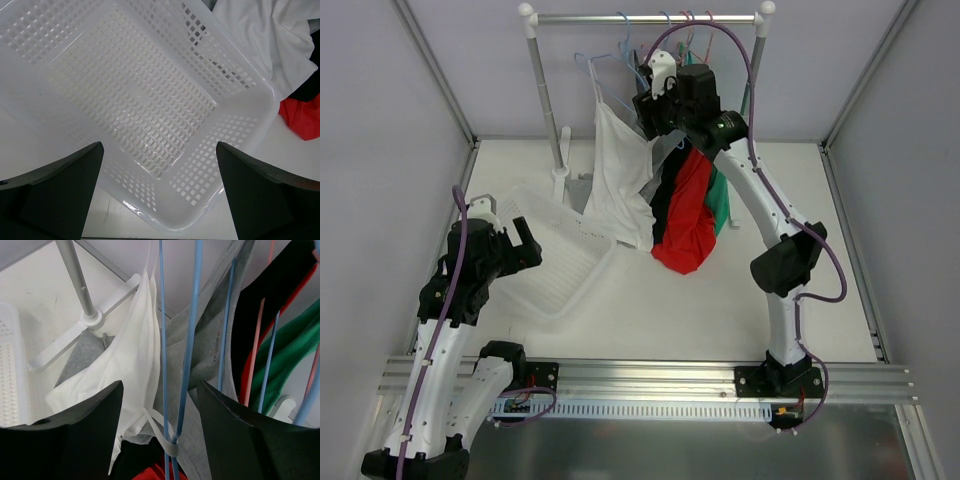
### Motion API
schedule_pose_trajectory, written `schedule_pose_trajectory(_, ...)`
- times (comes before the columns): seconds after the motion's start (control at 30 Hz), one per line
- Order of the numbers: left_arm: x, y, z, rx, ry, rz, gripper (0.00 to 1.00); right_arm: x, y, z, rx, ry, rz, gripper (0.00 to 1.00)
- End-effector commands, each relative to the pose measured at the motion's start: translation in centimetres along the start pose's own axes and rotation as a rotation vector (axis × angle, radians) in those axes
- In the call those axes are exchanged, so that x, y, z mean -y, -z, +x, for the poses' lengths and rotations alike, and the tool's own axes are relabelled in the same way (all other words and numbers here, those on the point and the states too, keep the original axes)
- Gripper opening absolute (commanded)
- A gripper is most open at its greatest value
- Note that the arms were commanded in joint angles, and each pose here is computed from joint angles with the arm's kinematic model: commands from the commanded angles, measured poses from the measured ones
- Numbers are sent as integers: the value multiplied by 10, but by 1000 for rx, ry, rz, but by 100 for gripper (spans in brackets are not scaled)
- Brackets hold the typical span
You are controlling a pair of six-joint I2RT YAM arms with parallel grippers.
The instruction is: Remove the tank top from the hanger
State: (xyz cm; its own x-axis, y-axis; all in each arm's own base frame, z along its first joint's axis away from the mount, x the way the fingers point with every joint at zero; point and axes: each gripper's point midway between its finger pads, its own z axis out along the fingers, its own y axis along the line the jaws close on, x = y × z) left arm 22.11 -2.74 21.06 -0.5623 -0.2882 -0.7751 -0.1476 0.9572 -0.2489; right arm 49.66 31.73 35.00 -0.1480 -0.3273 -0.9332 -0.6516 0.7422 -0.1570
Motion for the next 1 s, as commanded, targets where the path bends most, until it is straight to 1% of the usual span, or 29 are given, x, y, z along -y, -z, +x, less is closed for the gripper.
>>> schedule_pose_trajectory(0.0, 8, 0, -3, 19, -14, 39, 99, 6, -1, -25, 86, 13, 17, 62)
schedule_pose_trajectory(0.27, 13, 1, -2, 11, -20, 68, 99, 2, 6, -44, 147, -12, -6, 48)
schedule_pose_trajectory(0.43, 15, 1, -2, 9, -23, 75, 99, 3, 11, -52, 172, -20, -4, 47)
schedule_pose_trajectory(0.53, 15, 1, -1, 8, -24, 79, 99, 4, 12, -55, 181, -26, 1, 35)
schedule_pose_trajectory(0.57, 15, 1, -1, 8, -24, 79, 99, 5, 11, -54, 179, -27, 5, 28)
schedule_pose_trajectory(0.63, 15, 1, -1, 9, -24, 79, 99, 4, 9, -52, 173, -29, 2, 25)
schedule_pose_trajectory(0.67, 16, 2, -2, 10, -24, 80, 99, 4, 8, -51, 172, -30, 3, 21)
schedule_pose_trajectory(0.7, 16, 2, -1, 10, -25, 81, 99, 4, 8, -51, 172, -30, 3, 20)
schedule_pose_trajectory(0.83, 16, 1, -1, 8, -25, 82, 99, 3, 8, -51, 174, -35, 0, 17)
schedule_pose_trajectory(0.87, 16, 1, -1, 8, -26, 83, 99, 4, 9, -53, 180, -39, 1, 13)
schedule_pose_trajectory(0.97, 16, 1, -1, 7, -26, 85, 99, 2, 12, -60, 202, -60, -4, 4)
